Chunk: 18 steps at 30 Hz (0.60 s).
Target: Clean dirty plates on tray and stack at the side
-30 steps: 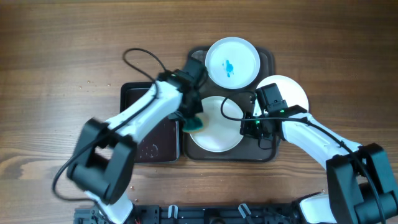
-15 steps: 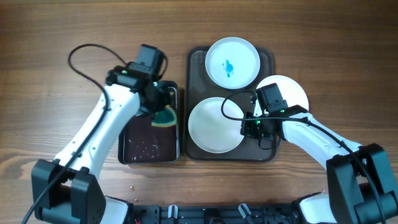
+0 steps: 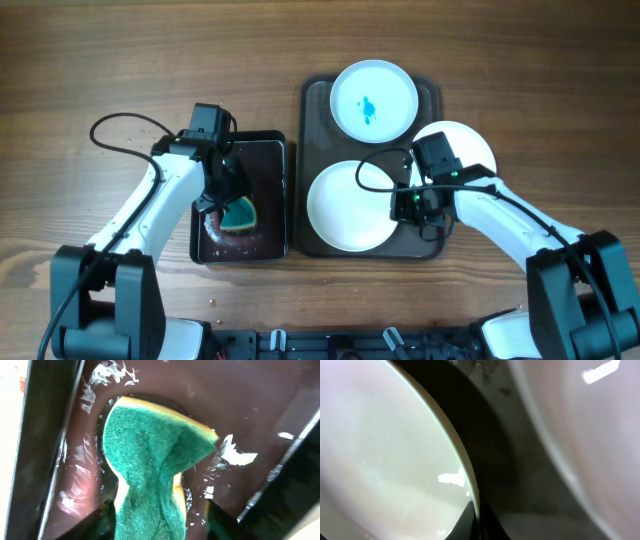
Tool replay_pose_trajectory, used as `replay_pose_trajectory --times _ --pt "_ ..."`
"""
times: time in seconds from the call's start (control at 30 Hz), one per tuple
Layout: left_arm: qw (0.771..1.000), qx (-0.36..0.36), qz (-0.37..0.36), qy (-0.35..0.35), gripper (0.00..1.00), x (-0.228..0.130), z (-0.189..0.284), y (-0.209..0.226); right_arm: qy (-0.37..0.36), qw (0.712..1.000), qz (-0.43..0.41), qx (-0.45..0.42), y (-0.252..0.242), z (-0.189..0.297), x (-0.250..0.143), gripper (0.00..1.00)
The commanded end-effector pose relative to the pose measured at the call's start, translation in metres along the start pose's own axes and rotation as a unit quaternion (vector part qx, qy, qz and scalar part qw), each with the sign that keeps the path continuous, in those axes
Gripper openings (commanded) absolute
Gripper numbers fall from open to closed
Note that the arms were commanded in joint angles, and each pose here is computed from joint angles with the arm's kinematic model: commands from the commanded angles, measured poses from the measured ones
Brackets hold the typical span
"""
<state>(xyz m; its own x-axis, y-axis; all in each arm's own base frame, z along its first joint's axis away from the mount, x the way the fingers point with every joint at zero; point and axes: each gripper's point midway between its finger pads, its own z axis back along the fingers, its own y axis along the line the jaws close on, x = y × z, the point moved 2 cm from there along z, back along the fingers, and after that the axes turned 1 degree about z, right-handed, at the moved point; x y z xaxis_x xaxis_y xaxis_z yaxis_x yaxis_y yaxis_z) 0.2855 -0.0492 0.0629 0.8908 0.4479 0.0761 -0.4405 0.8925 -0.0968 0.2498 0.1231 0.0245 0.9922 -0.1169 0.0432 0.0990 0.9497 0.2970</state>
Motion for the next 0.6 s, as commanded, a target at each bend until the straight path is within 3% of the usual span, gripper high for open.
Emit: replay_pose_trajectory --times 0.0,0.17,0.23,0.27,0.3,0.57 --pt "0.999 -0.041 -0.015 -0.030 0.60 0.012 0.036 -0.015 -0.056 0.997 0.050 -0.032 0.008 0.035 0.034 0.04" --pt "0.993 -0.079 -0.018 -0.085 0.73 0.020 0.087 -0.022 -0.063 0.992 0.099 -0.053 0.024 0.081 0.053 0.04" --pt "0.990 -0.093 -0.016 -0.107 0.84 0.021 0.106 -0.021 -0.069 0.990 0.116 -0.050 0.034 0.100 0.060 0.04" --pt "0.987 -0.103 -0.013 -0.124 0.97 0.022 0.119 -0.019 -0.076 0.989 0.123 -0.046 0.041 0.108 0.063 0.04" --pt "0.984 -0.111 -0.010 -0.139 1.00 0.022 0.129 -0.017 -0.080 0.987 0.131 -0.037 0.049 0.115 0.065 0.04" --pt "0.953 -0.178 0.018 -0.243 1.00 0.013 0.201 0.007 -0.117 0.975 0.189 0.032 0.128 0.122 0.060 0.04"
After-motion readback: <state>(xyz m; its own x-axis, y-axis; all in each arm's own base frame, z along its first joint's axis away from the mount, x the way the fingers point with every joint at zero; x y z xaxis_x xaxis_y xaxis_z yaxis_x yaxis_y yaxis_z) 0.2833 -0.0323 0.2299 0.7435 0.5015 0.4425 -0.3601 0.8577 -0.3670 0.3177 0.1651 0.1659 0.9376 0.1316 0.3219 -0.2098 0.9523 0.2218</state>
